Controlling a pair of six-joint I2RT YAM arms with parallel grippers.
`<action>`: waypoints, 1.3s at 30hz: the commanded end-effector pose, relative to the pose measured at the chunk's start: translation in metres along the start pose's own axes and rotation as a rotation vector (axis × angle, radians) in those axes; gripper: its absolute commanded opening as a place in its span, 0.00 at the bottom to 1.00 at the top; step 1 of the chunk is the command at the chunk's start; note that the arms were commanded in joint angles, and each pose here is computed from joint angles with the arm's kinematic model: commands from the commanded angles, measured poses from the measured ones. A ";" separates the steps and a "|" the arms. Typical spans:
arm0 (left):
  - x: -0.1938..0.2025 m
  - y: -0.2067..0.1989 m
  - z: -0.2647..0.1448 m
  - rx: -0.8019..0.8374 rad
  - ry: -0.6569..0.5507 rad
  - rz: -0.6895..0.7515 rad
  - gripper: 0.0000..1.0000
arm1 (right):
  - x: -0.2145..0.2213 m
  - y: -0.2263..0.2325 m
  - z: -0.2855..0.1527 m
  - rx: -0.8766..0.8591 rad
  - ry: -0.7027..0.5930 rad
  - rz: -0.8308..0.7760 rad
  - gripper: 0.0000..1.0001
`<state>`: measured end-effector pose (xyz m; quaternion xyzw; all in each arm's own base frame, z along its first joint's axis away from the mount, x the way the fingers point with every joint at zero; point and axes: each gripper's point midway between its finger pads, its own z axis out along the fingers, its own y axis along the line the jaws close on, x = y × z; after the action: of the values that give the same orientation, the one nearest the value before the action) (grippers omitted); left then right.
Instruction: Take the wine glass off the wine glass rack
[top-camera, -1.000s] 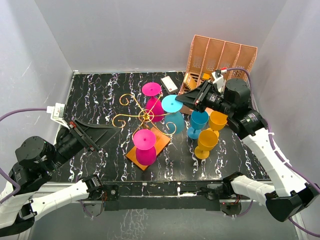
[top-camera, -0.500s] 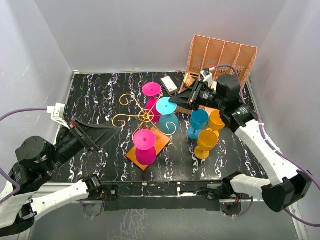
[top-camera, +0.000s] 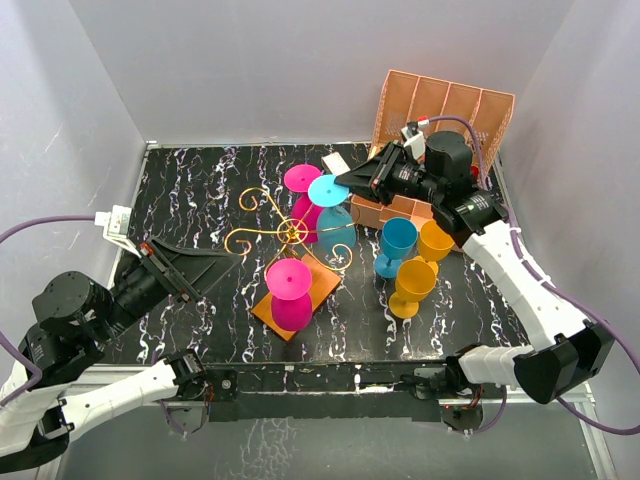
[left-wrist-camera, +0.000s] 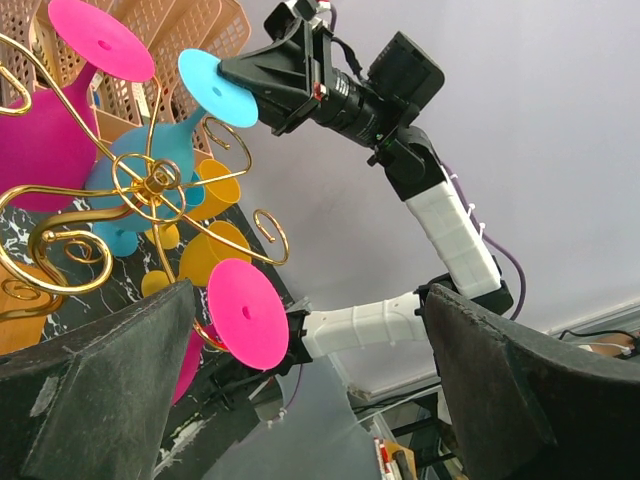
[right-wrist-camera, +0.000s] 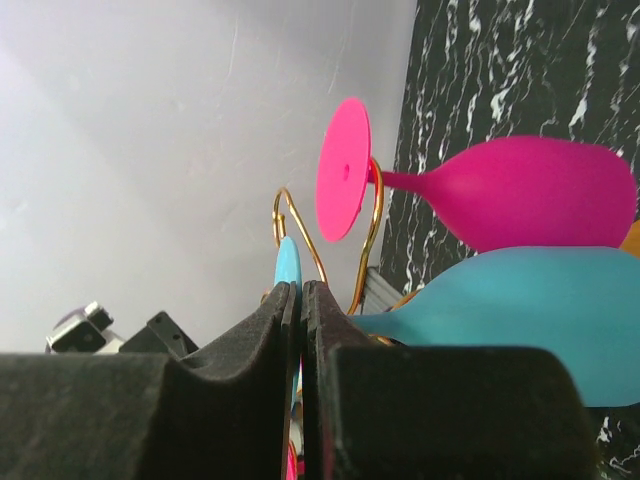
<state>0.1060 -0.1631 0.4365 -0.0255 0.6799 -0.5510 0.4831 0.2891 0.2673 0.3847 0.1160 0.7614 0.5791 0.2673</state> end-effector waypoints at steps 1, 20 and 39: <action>-0.005 -0.009 0.006 0.010 -0.005 0.009 0.97 | -0.033 0.025 -0.011 0.007 -0.176 -0.043 0.08; 0.002 -0.004 0.020 -0.006 0.009 -0.001 0.97 | -0.082 0.026 -0.054 0.130 -0.507 -0.133 0.08; 0.011 -0.021 0.057 0.044 0.046 0.001 0.97 | -0.069 0.107 -0.152 -0.083 -0.708 -0.254 0.08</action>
<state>0.1274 -0.2062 0.4324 -0.0154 0.6972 -0.5454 0.4650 0.2793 0.1440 0.4832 0.2224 0.6662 0.4329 0.5651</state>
